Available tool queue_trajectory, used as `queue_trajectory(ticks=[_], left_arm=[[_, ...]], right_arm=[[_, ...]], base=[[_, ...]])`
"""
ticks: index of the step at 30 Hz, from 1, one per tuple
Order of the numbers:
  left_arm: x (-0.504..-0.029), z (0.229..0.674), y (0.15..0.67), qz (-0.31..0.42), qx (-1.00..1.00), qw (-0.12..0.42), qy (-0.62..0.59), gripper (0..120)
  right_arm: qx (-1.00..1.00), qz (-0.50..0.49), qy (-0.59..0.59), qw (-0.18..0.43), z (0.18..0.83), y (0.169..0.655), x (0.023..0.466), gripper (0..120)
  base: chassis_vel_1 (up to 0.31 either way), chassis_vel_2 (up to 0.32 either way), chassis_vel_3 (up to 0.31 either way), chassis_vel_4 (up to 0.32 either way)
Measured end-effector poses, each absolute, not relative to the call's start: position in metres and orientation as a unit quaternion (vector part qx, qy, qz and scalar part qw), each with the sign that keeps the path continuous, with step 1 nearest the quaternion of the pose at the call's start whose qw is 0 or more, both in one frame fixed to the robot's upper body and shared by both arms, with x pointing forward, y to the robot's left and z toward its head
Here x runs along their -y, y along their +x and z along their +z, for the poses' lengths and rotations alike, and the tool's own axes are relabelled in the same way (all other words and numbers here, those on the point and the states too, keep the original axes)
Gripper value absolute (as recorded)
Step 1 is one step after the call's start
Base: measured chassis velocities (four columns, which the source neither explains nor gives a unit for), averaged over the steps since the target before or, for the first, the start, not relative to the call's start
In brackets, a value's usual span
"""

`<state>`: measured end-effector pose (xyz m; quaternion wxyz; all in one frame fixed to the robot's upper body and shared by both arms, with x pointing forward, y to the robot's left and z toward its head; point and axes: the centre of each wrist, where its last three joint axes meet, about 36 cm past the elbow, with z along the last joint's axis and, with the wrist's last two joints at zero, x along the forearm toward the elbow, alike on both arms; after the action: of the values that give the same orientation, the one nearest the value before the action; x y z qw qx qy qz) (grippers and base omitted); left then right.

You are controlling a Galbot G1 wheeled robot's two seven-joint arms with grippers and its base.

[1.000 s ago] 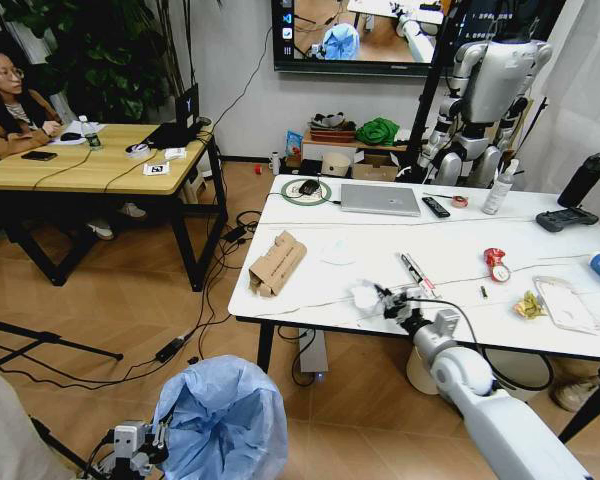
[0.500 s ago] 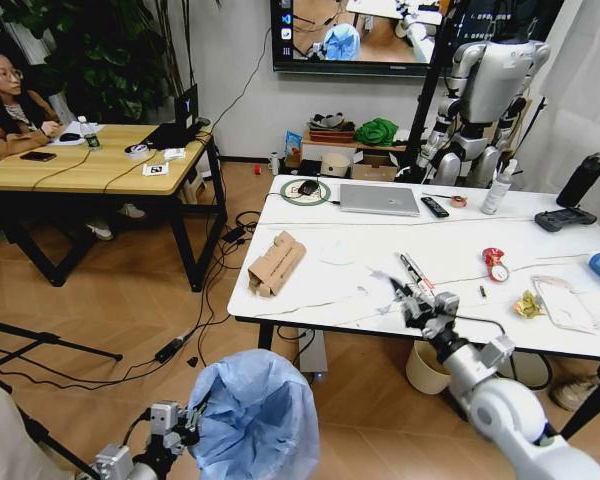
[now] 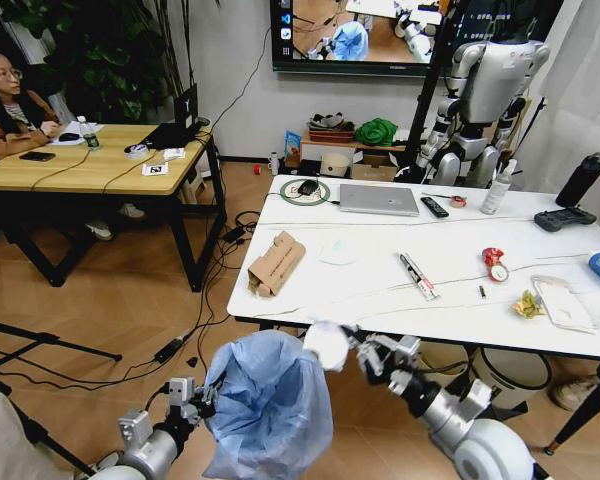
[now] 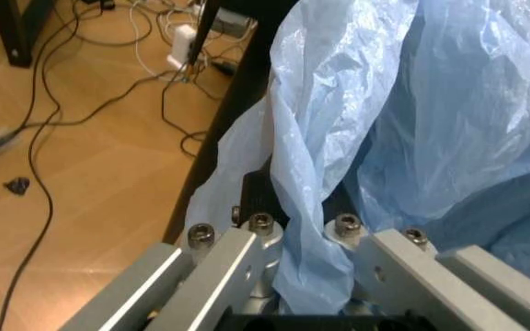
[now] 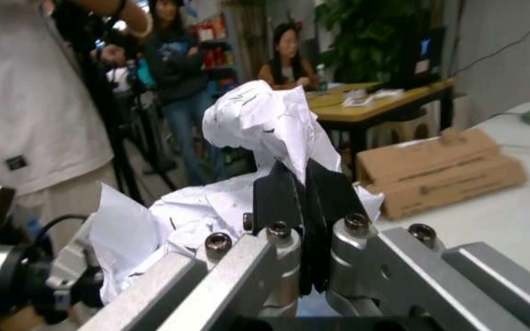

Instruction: Pick up the trash bin and place the trash from the table into it.

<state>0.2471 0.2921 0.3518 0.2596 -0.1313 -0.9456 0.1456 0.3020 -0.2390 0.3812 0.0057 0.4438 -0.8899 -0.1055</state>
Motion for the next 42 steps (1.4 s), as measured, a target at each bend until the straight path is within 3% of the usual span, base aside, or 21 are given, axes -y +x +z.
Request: queue_trajectory(ticks=[11,15,30,34,38,40,42], left_arm=[[-0.296,0.351,0.237,0.149,0.946,0.263,-0.114,0],[-0.300,0.350,0.234,0.150,0.947,0.263,-0.105,0],[-0.298,0.349,0.250,0.159,0.948,0.248,-0.117,0],[-0.297,0.349,0.251,0.164,0.947,0.247,-0.120,0],[-0.295,0.350,0.251,0.166,0.947,0.247,-0.122,0],[-0.293,0.352,0.249,0.168,0.946,0.248,-0.123,0],[-0.293,0.352,0.249,0.168,0.946,0.248,-0.123,0]], right_arm=[[0.850,-0.098,0.517,0.031,0.364,0.308,0.211,0],[0.829,-0.088,0.553,0.014,0.364,0.334,0.195,0],[0.808,-0.082,0.583,0.029,0.344,0.348,0.173,0],[0.811,-0.073,0.579,0.032,0.340,0.349,0.172,17],[0.814,-0.066,0.576,0.034,0.338,0.350,0.173,26],[0.817,-0.059,0.573,0.035,0.338,0.350,0.177,38],[0.818,-0.058,0.571,0.035,0.338,0.351,0.179,41]], base=[[0.000,0.000,0.000,0.000],[0.000,0.000,0.000,0.000],[0.000,0.000,0.000,0.000],[0.000,0.000,0.000,0.000],[0.000,0.000,0.000,0.000],[0.000,0.000,0.000,0.000],[0.000,0.000,0.000,0.000]])
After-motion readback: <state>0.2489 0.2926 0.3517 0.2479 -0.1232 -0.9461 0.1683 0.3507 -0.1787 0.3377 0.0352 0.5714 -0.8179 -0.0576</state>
